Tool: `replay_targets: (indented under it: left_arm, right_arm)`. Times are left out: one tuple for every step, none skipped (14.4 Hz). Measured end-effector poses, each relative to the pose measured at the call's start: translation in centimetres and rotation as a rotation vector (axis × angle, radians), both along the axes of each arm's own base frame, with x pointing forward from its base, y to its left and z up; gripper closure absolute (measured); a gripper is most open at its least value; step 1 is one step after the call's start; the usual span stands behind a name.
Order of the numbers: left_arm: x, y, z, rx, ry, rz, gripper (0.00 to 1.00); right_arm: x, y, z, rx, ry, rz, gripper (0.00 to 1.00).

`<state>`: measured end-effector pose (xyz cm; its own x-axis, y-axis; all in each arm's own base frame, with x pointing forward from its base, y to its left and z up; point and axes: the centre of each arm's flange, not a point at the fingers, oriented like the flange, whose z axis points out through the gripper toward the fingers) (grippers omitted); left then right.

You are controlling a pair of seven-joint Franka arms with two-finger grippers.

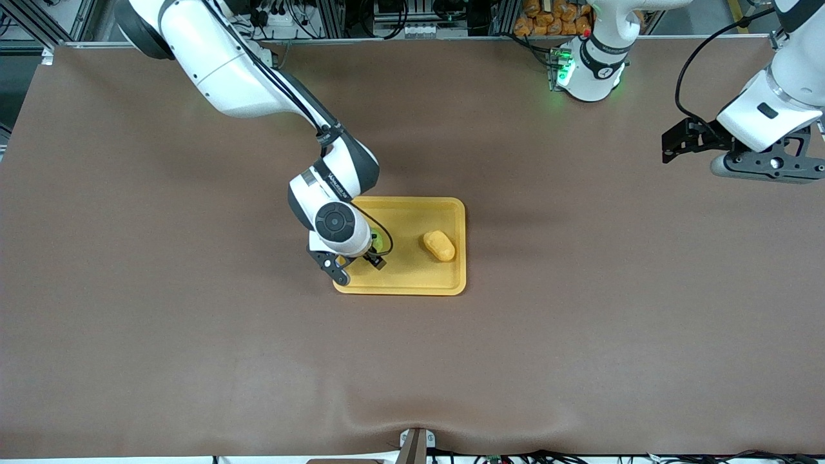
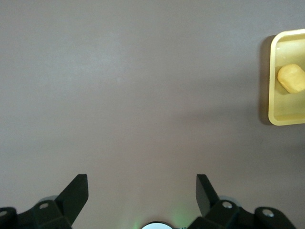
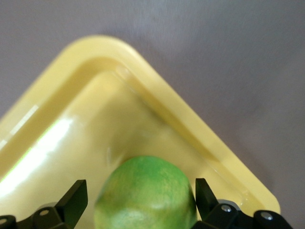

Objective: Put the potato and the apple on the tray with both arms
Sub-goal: 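Open the right gripper to release the apple in the tray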

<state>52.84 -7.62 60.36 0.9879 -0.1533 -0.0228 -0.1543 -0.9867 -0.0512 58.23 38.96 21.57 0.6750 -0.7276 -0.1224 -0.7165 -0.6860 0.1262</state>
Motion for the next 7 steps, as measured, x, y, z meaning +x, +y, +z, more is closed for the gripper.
replay_targets:
  left_arm:
    - [0.0, -0.2, 0.1, 0.0, -0.001, -0.003, 0.0]
    - [0.0, -0.3, 0.1, 0.0, -0.001, -0.005, 0.0]
    - [-0.1, -0.3, 0.0, 0.001, 0.004, -0.004, 0.0]
    - [-0.2, -0.2, -0.1, 0.003, 0.017, -0.003, 0.0]
    - [-0.4, -0.1, -0.2, 0.005, 0.031, -0.002, 0.0]
    - [-0.5, -0.1, -0.2, 0.007, 0.038, -0.001, 0.0]
    - [-0.6, 0.0, -0.1, 0.007, 0.038, 0.0, 0.0]
  right_arm:
    - [0.6, -0.3, 0.7, -0.004, 0.003, -0.006, 0.0]
    - [0.9, -0.5, 1.2, -0.006, 0.005, -0.01, 0.0]
    - [1.2, -0.6, 1.6, -0.009, 0.009, -0.012, 0.0]
    - [1.3, -0.7, 1.9, -0.015, 0.018, -0.013, 0.0]
    - [1.4, -0.8, 2.3, -0.021, 0.026, -0.014, 0.0]
    - [1.6, -0.9, 2.9, -0.026, 0.032, -0.015, 0.0]
    - [2.0, -1.1, 3.7, -0.029, 0.036, -0.019, 0.0]
